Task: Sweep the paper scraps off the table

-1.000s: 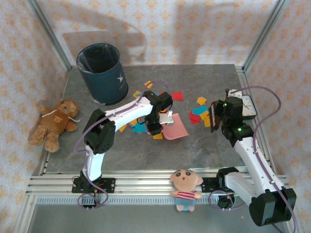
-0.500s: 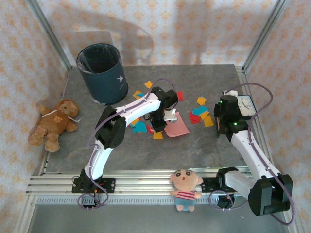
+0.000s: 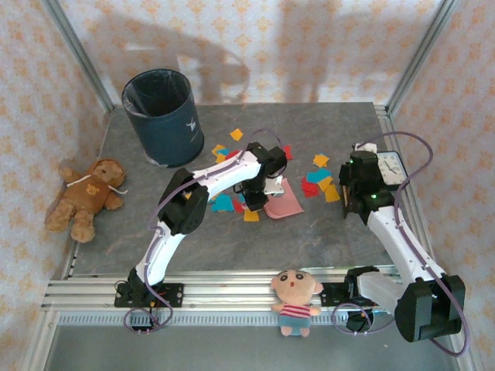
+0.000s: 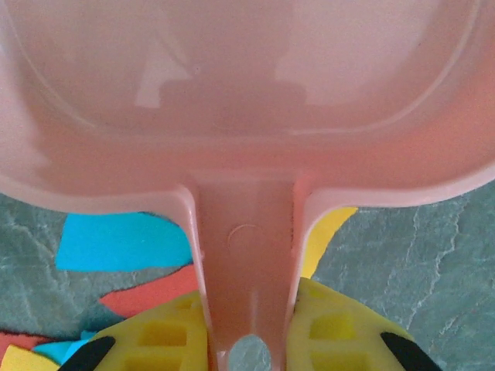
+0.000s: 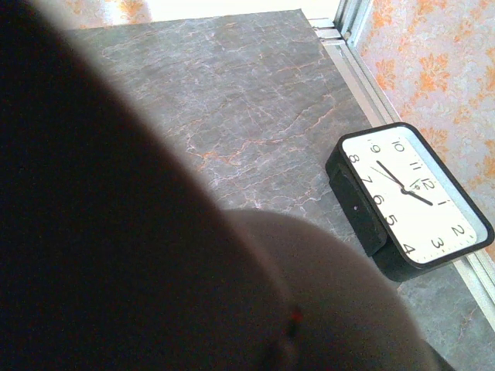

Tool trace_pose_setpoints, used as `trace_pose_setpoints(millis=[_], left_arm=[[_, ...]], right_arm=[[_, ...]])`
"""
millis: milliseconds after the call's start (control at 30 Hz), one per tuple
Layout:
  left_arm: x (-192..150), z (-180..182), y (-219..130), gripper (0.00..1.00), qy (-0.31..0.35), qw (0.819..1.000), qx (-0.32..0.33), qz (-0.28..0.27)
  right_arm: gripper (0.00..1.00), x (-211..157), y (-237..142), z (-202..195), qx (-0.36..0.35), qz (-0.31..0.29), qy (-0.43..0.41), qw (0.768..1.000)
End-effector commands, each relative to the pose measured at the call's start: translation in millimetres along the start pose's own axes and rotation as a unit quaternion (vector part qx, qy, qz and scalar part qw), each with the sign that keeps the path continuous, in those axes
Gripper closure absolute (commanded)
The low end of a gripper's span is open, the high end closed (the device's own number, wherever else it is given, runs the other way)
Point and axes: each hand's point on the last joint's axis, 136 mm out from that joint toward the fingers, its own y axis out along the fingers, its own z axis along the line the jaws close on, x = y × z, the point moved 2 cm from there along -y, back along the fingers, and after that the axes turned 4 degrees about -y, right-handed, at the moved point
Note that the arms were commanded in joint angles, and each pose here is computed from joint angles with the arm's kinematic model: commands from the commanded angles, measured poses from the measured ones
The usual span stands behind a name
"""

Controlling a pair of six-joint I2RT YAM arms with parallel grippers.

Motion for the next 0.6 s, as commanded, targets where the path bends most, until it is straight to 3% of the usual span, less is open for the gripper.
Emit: trace_pose_setpoints(millis=[0, 300, 567], left_arm=[[7.8, 3.4, -0.3, 0.96, -0.005, 1.000, 0.016, -0.015], [9.6, 5.6, 2.8, 0.70, -0.020, 0.999, 0.028, -0.039], [10.5, 7.3, 0.2, 0.55, -0.045, 0.994, 0.029, -0.098]], right_arm=[[1.00, 11.0, -2.7, -0.2, 0.004, -0.013, 0.014, 1.000], [1.00, 10.3, -4.1, -0.2, 0.006, -0.012, 0.015, 1.000], [1.00, 10.3, -4.0, 1.2, 0.010, -0.011, 0.019, 1.000]])
